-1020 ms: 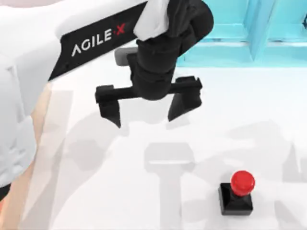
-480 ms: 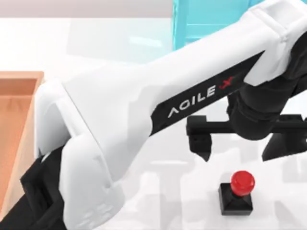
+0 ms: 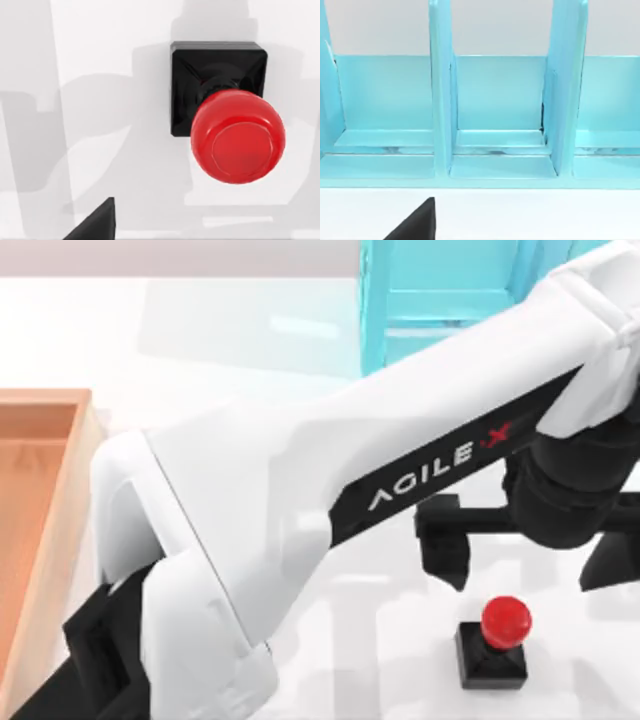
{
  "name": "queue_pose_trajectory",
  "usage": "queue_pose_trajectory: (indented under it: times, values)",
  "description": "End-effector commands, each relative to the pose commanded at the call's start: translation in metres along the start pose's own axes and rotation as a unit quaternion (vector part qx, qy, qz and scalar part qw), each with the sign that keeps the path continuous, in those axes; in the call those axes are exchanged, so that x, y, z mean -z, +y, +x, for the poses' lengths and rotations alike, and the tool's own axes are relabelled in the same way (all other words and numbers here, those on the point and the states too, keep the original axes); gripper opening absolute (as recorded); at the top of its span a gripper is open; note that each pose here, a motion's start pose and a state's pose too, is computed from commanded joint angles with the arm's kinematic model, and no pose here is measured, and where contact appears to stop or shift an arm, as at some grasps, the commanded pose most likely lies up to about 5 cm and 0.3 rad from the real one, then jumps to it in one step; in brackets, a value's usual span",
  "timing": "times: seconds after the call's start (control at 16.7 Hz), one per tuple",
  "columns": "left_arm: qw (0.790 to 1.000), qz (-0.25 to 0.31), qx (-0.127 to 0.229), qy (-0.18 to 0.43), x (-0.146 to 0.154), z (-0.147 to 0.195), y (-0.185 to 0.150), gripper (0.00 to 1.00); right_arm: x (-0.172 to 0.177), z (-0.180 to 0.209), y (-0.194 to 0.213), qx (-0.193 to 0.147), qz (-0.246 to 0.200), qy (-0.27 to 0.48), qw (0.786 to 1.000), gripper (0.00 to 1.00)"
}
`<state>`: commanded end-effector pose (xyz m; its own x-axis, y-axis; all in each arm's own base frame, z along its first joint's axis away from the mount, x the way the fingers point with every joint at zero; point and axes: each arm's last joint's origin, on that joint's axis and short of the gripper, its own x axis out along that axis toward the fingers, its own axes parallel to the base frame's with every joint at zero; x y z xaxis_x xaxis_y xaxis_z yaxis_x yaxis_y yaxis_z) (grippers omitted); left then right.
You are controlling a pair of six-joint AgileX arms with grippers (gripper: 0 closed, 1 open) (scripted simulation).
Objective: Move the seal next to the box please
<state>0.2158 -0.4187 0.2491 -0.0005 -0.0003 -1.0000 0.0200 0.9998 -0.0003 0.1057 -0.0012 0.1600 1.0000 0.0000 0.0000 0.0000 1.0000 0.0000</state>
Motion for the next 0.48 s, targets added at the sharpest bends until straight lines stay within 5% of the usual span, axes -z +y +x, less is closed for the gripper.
queue_pose_trajectory:
  times: [0.48]
  values:
    - [1.0, 0.0, 0.001, 0.0, -0.004, 0.03, -0.004, 1.0, 0.0, 0.0, 0.0, 0.0, 0.0, 0.0, 1.0, 1.0]
